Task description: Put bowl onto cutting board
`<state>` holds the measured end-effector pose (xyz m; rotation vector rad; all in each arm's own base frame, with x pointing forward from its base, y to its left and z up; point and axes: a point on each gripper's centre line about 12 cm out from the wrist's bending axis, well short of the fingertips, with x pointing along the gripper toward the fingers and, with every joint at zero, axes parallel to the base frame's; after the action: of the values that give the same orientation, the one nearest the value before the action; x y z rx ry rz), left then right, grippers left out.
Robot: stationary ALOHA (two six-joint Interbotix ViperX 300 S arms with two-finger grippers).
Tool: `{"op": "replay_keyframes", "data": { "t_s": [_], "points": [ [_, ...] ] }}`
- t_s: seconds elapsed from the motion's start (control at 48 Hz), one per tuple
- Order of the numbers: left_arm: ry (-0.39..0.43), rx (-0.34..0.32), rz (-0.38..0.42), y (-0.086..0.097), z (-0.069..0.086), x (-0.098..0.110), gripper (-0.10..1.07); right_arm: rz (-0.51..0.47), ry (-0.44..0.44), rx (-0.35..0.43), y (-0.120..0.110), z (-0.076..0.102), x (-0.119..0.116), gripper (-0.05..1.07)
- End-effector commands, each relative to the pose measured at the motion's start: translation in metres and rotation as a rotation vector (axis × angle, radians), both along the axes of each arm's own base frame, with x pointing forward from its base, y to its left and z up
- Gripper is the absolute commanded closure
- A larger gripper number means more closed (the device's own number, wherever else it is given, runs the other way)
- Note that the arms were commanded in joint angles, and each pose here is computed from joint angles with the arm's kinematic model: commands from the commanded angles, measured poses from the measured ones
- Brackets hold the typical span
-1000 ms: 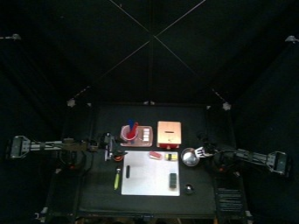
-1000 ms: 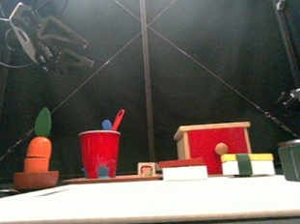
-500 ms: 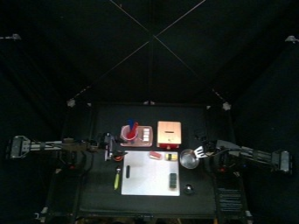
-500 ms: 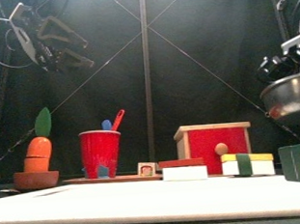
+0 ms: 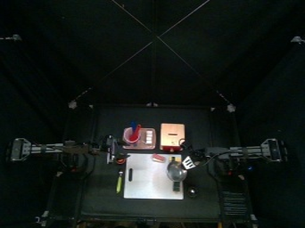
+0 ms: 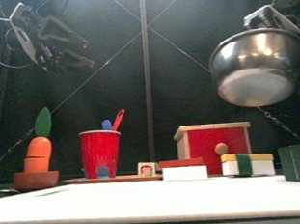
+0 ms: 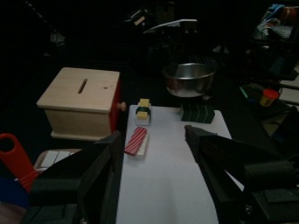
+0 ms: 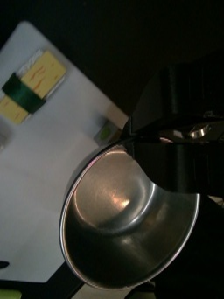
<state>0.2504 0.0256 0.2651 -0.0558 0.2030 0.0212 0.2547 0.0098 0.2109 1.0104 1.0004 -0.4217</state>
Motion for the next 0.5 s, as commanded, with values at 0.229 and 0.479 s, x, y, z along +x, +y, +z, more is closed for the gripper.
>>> {"op": "replay_keyframes", "data": {
  "t_s": [0.229, 0.479],
  "points": [
    [-0.013, -0.001, -0.007, -0.001, 0.003, 0.001, 0.04, 0.084, 0.018, -0.104, -0.003, 0.004, 0.074, 0.62],
    [0.0, -0.004, -0.008, -0.002, -0.003, -0.002, 0.04, 0.137, 0.029, -0.196, -0.012, -0.001, 0.124, 0.61]
  ]
}}
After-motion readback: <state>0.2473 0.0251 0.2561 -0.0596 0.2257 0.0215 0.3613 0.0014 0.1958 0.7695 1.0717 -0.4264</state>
